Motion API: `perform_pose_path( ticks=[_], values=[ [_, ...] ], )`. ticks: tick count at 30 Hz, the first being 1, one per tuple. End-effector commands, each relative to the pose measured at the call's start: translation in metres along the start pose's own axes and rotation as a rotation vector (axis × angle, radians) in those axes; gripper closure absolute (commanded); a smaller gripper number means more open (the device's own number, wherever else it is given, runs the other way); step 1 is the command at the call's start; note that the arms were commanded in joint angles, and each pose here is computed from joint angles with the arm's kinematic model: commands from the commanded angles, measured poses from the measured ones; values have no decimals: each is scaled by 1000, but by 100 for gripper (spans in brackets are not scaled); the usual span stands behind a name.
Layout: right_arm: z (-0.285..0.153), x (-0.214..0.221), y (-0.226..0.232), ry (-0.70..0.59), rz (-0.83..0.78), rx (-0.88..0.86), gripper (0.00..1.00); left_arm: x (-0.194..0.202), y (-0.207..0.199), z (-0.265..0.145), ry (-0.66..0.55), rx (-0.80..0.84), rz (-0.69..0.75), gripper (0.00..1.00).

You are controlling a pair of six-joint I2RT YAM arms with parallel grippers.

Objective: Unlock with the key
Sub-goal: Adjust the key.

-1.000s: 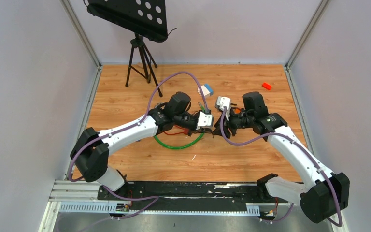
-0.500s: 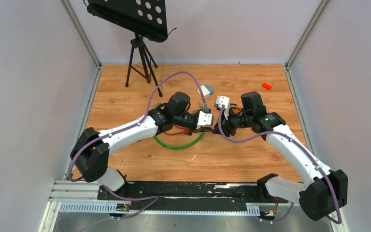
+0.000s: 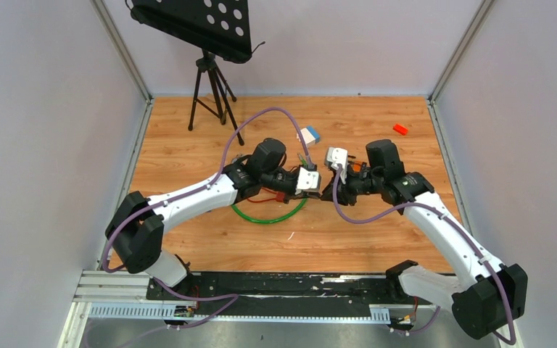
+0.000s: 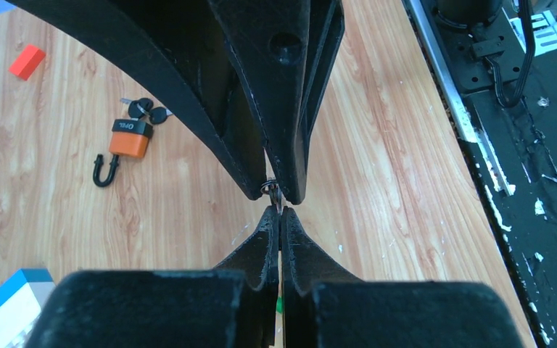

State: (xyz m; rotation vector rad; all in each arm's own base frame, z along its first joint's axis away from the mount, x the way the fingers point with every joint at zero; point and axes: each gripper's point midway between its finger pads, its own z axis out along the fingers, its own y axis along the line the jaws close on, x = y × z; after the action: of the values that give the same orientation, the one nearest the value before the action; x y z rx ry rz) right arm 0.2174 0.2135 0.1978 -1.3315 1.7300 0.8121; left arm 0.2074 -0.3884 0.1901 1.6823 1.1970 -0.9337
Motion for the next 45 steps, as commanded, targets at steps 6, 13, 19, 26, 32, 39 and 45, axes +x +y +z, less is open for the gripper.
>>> perform_pose_path(
  ticks=[6,13,19,26,32,39,45],
  values=[
    [-3,-9,19,-52,-118,-119,100,3,0,-6,21,-8,13,100],
    [-4,4,7,39,-132,-84,94,7,-3,-10,38,0,40,100],
    [-6,3,-8,57,-124,4,82,9,-9,-10,40,31,45,100],
    [-10,-6,-13,37,-129,42,73,9,-12,-13,45,41,56,100],
    [-10,-14,-1,-10,-131,-10,70,7,-2,-15,71,-10,34,100],
    [-5,-32,4,-101,-98,-44,68,2,2,-17,74,-32,6,100],
    [7,-32,0,-112,-57,-60,71,-1,2,-16,64,-27,-10,100]
  ],
)
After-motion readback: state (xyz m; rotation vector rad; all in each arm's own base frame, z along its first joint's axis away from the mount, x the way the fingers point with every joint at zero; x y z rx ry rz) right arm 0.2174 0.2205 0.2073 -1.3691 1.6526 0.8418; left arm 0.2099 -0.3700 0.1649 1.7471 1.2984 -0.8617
